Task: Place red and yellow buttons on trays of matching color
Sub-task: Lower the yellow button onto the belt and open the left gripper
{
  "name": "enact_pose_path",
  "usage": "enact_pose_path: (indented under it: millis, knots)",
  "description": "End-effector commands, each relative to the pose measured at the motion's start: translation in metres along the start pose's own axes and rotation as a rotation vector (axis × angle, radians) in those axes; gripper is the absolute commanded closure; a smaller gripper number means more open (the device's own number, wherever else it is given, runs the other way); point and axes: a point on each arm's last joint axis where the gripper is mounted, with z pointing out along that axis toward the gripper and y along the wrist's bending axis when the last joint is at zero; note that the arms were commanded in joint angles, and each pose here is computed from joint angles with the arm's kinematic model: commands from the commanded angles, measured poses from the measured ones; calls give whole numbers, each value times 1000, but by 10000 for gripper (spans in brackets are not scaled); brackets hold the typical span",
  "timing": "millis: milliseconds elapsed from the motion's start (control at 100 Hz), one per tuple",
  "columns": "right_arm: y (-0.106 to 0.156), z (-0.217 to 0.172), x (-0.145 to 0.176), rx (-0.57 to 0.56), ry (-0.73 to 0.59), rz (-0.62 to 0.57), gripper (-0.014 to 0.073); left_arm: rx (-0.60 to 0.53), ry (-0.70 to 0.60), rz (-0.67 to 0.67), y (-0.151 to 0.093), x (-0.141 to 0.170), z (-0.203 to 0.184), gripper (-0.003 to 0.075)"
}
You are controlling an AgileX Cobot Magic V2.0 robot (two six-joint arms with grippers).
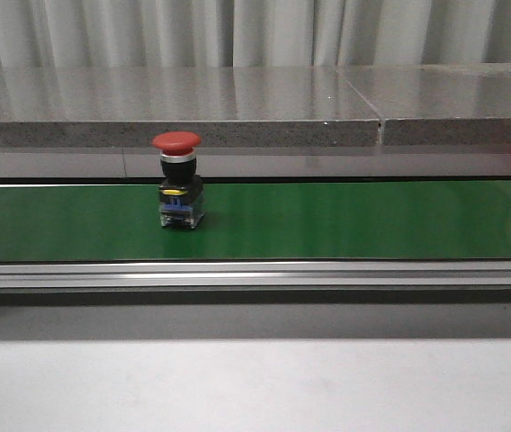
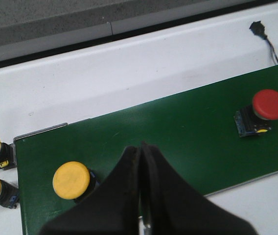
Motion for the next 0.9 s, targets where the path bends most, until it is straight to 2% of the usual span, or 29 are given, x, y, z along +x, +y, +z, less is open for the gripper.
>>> enact_pose_path:
  millis: [0,80,210,410,650,890]
  knots:
    - [-2,-4,-15,17,-102,3,661,-32,-159,-5,-6,1,-31,741]
    - [-2,-4,-15,17,-102,4,661,-58,-178,48,-10,16,-42,741]
    - [-2,-4,-15,17,-101,4,661,-18,-258,84,-20,41,-63,741]
    - [-2,-4,-16,18,-116,7,661,60,-372,26,-27,91,-89,741]
    - [-1,-4,-19,9,-138,19,661,67,-442,9,-28,151,-113,741]
    - [7,9,-36,-129,-91,-18,661,73,-502,-16,-28,187,-131,741]
